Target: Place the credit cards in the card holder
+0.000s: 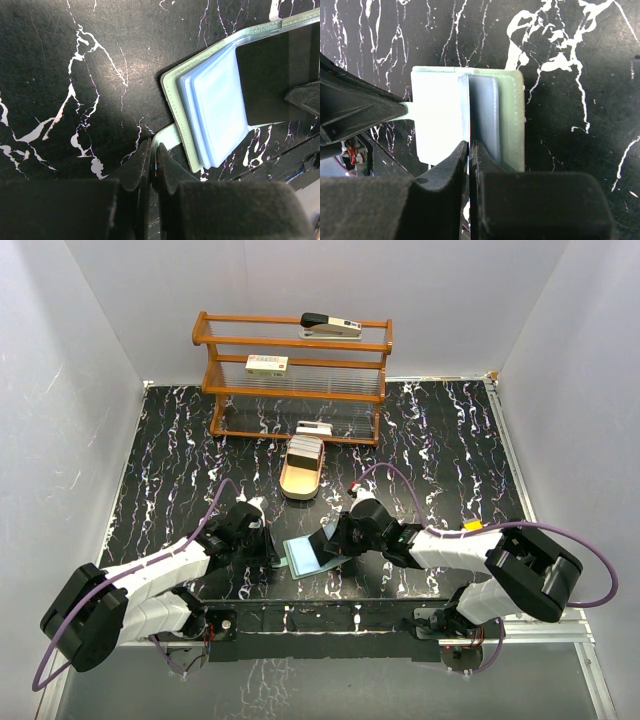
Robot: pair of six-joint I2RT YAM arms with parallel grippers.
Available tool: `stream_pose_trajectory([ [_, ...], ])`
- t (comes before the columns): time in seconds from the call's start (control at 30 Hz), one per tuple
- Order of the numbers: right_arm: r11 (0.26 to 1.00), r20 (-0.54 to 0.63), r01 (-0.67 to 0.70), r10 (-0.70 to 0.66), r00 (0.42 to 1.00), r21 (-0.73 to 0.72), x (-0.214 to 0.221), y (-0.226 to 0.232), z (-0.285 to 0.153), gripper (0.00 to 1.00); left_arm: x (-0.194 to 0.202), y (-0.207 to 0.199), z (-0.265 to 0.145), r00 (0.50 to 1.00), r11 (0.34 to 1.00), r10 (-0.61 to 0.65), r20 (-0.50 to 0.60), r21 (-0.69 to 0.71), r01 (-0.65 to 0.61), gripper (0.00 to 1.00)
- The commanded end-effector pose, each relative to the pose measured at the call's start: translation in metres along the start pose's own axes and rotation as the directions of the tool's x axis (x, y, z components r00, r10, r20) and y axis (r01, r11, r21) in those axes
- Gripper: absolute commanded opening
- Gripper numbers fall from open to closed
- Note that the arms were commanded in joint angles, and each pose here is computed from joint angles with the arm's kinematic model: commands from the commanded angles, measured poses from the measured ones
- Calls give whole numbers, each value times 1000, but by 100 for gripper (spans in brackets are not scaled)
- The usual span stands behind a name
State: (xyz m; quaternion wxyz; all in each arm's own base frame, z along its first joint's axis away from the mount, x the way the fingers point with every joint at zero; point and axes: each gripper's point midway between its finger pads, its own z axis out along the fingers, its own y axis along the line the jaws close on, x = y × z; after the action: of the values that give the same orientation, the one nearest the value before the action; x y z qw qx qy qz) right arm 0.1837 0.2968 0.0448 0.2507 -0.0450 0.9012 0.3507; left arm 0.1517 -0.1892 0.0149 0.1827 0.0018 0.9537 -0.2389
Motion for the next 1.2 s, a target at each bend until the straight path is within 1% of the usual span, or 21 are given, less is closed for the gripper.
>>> stream_pose_trajectory([
  [0.0,999,3,-18,18,1000,35,7,-14,1,4,4,4,1,1000,1000,-5,-2,-10,5,0],
  [0.17,999,-28,-7,8,1000,44,11,-16,3,12,5,4,2,1000,1000,-7,-4,-11,7,0],
  [0.3,998,-53,24,-20,998,62,13,-20,5,14,4,4,2,1000,1000,-5,-3,-12,5,0],
  [0.4,998,-77,33,-28,997,62,16,-21,7,13,3,4,2,1000,1000,-4,-3,-13,4,0],
  [0.57,998,-88,46,-42,995,39,17,-17,9,10,4,5,3,1000,1000,-5,-8,-17,4,0],
  [0.73,996,-102,75,-69,992,53,12,-21,10,10,5,7,4,1000,1000,0,-8,-26,0,0],
  [1.0,997,-124,62,-56,991,49,9,-29,1,8,3,11,3,1000,999,11,-8,-53,-11,0],
  [1.17,996,-181,85,-77,981,37,11,-34,-2,8,1,10,2,1000,998,19,-5,-58,-19,0],
])
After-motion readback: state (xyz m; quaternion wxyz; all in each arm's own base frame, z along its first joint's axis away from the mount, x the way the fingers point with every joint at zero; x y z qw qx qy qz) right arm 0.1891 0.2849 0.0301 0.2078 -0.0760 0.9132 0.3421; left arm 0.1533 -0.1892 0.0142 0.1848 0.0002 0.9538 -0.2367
